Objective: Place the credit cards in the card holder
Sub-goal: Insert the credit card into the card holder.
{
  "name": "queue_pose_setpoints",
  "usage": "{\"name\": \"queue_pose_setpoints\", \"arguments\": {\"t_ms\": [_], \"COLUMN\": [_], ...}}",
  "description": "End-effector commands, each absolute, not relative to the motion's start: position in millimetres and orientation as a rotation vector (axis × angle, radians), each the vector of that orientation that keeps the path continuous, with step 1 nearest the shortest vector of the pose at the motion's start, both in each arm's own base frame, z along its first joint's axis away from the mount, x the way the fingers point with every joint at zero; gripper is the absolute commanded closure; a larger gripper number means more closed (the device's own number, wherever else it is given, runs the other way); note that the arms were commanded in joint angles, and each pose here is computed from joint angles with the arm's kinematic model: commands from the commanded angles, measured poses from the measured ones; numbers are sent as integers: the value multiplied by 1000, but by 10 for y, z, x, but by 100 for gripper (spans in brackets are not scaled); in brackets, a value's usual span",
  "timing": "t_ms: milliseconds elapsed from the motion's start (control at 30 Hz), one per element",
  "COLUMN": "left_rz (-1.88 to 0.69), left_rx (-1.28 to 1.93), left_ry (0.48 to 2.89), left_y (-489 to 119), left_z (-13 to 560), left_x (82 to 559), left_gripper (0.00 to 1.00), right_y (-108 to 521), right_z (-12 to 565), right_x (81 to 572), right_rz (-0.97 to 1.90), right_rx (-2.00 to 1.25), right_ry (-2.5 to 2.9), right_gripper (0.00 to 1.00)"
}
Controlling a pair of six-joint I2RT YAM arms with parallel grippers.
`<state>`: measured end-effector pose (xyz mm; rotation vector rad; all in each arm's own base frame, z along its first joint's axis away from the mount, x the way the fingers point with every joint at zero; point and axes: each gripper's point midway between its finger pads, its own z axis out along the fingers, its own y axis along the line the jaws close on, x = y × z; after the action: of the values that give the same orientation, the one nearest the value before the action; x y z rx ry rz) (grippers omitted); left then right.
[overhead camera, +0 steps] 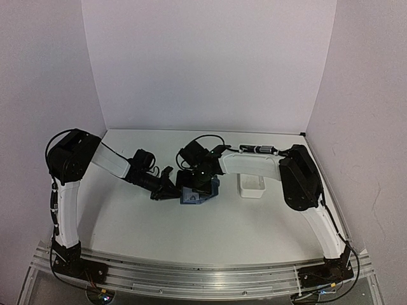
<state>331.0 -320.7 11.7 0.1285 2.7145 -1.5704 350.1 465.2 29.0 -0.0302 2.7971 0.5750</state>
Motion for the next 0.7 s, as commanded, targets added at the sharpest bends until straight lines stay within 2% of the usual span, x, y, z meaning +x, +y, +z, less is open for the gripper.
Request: {"name": "queue_pose_setpoints", "arguments": {"t_ms": [0, 300, 533, 667], "left_rz": [-1267, -1225, -1171, -1169], "left_rx": [-17, 106, 230, 371], "left_ry": [2964, 2957, 2861, 2776], "left_y": [-2837, -2638, -2670, -2744], "left_z": [-473, -170, 93, 285], "left_x": [3138, 3297, 3606, 3732], "left_gripper": [90, 88, 87, 85], "right_y": [4762, 4536, 4436, 4225], "right_z": [396, 979, 1246, 1510], "right_x": [3351, 3632, 3743, 3978], "right_rz": [661, 565, 535, 500], "right_rx": [-80, -94, -84, -63], "right_ry": [2807, 2628, 2568, 2505], "right_gripper": [13, 12, 12, 11]}}
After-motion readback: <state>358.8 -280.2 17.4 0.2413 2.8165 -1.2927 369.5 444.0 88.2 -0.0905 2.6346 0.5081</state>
